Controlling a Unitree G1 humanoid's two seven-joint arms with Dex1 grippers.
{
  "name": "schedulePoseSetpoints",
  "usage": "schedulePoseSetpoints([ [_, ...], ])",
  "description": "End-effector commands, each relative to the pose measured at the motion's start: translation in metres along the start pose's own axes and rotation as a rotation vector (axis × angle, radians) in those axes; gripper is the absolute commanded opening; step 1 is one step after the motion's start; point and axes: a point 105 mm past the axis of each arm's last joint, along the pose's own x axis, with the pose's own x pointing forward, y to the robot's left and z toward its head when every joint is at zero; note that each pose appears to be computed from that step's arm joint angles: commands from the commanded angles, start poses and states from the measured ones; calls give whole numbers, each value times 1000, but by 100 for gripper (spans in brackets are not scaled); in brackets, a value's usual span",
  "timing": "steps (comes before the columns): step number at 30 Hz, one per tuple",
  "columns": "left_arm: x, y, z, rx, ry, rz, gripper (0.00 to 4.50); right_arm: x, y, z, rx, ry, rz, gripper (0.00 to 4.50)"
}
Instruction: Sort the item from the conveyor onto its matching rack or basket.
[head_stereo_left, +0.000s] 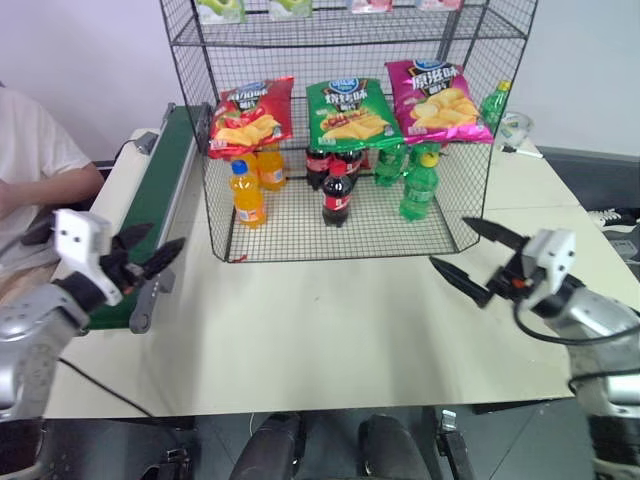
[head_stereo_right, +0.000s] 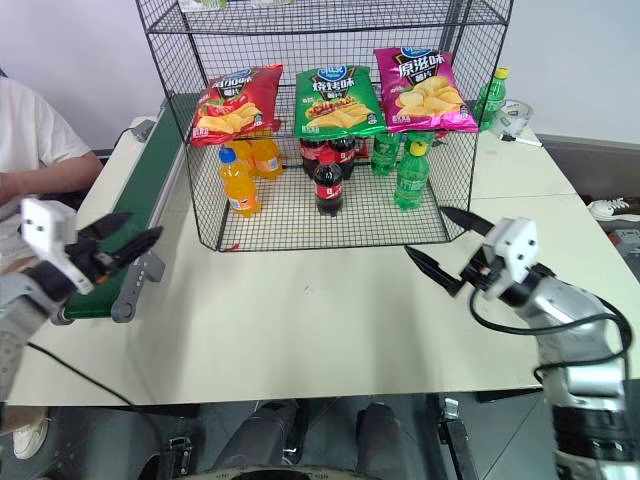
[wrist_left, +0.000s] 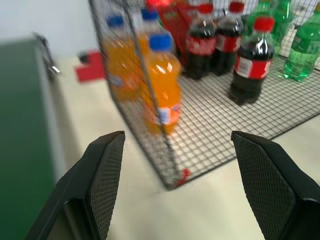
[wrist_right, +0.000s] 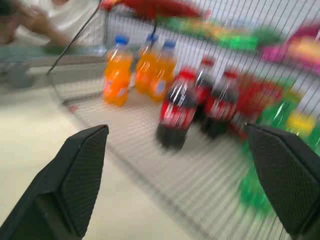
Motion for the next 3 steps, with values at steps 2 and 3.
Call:
schedulePoseSetpoints([
  [2,-20,7,-14,75,94,-17,354,-26,-7,5,-1,29,31,450],
  [3,-23,8,-19,63,114,-23,354,-29,-9,4,-2,34,18,450],
])
